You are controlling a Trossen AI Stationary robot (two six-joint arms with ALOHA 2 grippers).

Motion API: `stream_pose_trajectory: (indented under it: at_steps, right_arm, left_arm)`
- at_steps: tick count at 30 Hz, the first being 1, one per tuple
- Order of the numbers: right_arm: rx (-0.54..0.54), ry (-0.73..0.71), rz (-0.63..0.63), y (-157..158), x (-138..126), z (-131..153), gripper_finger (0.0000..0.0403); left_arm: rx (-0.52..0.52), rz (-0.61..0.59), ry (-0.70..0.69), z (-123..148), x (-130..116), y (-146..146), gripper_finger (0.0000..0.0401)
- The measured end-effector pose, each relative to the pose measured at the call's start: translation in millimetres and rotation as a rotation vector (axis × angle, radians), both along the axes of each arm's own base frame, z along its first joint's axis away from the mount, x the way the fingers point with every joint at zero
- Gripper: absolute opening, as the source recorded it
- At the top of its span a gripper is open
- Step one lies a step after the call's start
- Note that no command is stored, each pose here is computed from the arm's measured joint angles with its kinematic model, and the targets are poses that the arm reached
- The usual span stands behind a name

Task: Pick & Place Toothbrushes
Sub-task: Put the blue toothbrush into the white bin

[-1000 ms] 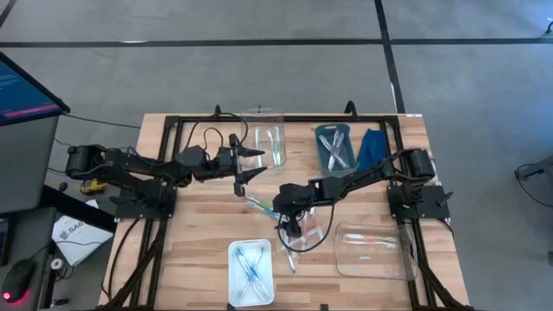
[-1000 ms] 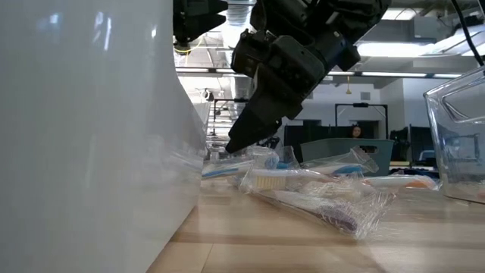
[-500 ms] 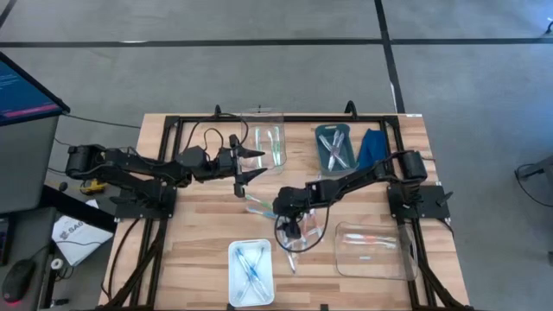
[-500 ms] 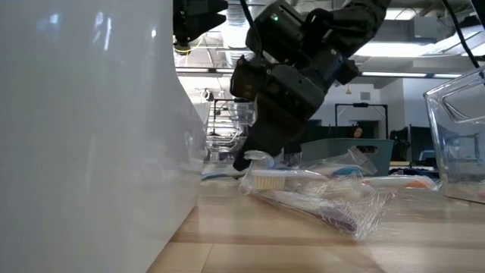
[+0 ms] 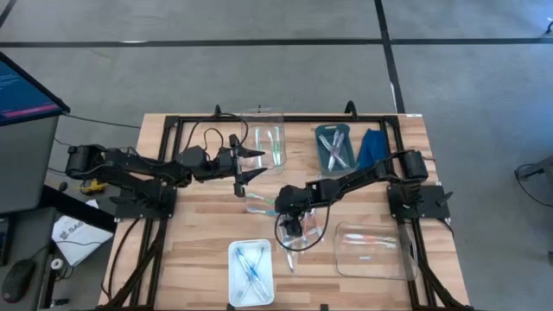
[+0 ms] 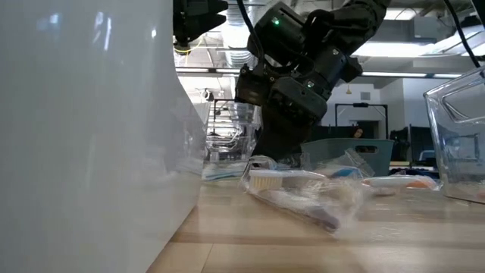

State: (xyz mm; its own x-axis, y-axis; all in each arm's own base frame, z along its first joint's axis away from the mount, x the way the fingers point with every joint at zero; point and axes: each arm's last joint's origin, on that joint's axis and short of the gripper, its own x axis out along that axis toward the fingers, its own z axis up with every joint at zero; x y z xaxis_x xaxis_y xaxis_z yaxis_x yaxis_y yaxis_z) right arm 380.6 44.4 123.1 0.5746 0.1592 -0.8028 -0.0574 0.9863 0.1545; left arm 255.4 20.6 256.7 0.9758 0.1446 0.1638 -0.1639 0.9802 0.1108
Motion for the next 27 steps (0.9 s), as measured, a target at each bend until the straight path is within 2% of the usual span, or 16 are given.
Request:
stream_pose_trajectory:
  at_steps: [5,13,16,22,27]
  right_arm:
    - [0.000,0.001,0.000,0.0,-0.1,-0.1,0.0209]
    - [-0.005,0.010,0.007,-0.1,-1.0,-0.7,0.0083]
    - [-0.004,0.019,0.008,-0.2,-1.6,-1.2,0.0047]
    - [0.002,0.028,0.005,-0.3,-2.2,-1.4,0.0045]
    - [0.015,0.035,-0.015,-0.6,-2.6,-1.0,0.0080]
  left_arm:
    - [0.000,0.000,0.000,0.0,0.0,0.0,0.0218]
    - [0.000,0.000,0.000,0.0,0.0,0.0,0.0218]
    - [0.000,0.000,0.000,0.0,0.0,0.0,0.0218]
    - [0.000,0.000,0.000,0.0,0.0,0.0,0.0218]
    - [0.000,0.000,0.000,0.0,0.0,0.1,0.0218]
